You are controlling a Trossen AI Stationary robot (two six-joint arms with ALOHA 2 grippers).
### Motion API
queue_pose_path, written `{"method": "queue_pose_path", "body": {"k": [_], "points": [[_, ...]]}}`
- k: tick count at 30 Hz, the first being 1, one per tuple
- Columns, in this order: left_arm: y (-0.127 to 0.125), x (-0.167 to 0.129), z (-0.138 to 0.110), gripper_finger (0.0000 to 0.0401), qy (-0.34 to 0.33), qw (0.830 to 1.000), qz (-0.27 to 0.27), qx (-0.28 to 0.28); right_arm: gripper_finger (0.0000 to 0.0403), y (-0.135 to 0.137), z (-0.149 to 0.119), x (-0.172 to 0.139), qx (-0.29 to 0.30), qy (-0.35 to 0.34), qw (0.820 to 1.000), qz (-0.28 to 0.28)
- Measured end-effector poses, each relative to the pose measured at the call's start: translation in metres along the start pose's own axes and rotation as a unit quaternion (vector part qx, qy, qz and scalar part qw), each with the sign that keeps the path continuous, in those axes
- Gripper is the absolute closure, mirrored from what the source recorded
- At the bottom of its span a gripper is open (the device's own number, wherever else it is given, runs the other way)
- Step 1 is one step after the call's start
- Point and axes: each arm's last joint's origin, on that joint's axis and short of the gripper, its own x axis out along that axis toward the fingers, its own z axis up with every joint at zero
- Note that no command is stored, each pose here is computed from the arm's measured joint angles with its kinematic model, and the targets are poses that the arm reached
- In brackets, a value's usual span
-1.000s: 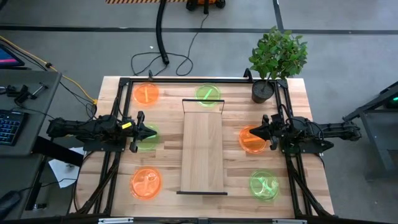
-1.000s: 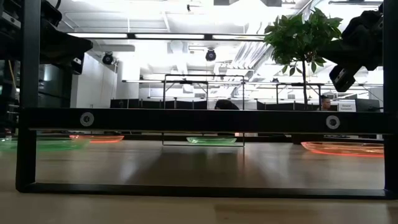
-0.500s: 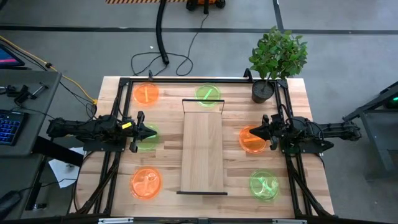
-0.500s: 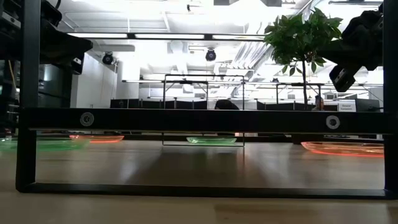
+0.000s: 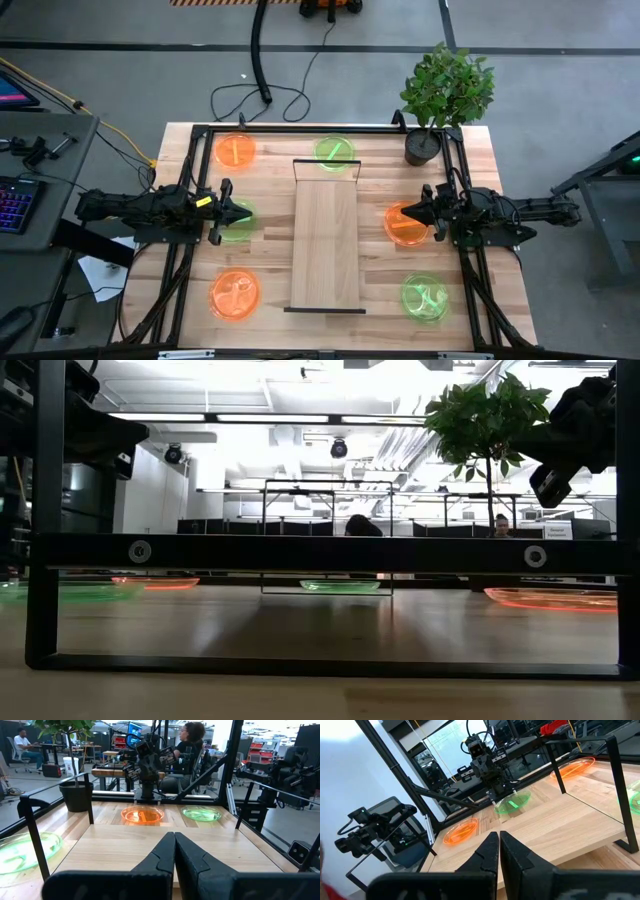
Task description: Place and stack plates onto a shelf
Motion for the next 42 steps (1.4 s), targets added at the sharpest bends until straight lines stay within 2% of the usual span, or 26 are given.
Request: {"method": "queue_pose_path", "body": {"k": [11,14,17,19,23,25,27,28,30,32,35,39,42], "points": [[0.000,0.000,0.000,0.0400,0.000,1.000,0.000,0.000,0.0402,-0.001,0.001,0.000,0.012,-0.014,1.000,-0.018],[0.000,0.000,0.000,0.0400,0.000,1.000,0.000,0.000,0.0402,-0.001,0.007,0.000,0.087,-0.059,0.994,-0.037],[0.000,0.000,0.000,0.0400,0.000,1.000,0.000,0.000,0.0402,0.000,0.018,-0.002,0.190,-0.156,0.968,-0.058],[0.000,0.000,0.000,0.0400,0.000,1.000,0.000,0.000,0.0402,0.002,0.027,-0.004,0.213,-0.206,0.953,-0.058],[0.000,0.000,0.000,0.0400,0.000,1.000,0.000,0.000,0.0401,0.014,0.049,-0.005,0.185,-0.195,0.962,-0.054],[0.000,0.000,0.000,0.0400,0.000,1.000,0.000,0.000,0.0394,0.017,0.057,-0.001,0.183,-0.144,0.967,-0.105],[0.000,0.000,0.000,0.0400,0.000,1.000,0.000,0.000,0.0378,0.017,0.061,0.003,0.174,-0.060,0.966,-0.181],[0.000,0.000,0.000,0.0400,0.000,1.000,0.000,0.000,0.0367,0.017,0.062,0.004,0.175,-0.019,0.960,-0.219],[0.000,0.000,0.000,0.0400,0.000,1.000,0.000,0.000,0.0341,0.015,0.060,0.007,0.196,0.057,0.934,-0.293],[0.000,0.000,0.000,0.0400,0.000,1.000,0.000,0.000,0.0313,0.014,0.055,0.011,0.231,0.127,0.899,-0.350],[0.000,0.000,0.000,0.0400,0.000,1.000,0.000,0.000,0.0274,0.013,0.042,0.019,0.285,0.229,0.845,-0.390],[0.000,0.000,0.000,0.0400,0.000,1.000,0.000,0.000,0.0244,0.014,0.022,0.031,0.368,0.289,0.772,-0.430],[0.000,0.000,0.000,0.0400,0.000,1.000,0.000,0.000,0.0241,0.014,0.009,0.038,0.393,0.299,0.729,-0.474]]}}
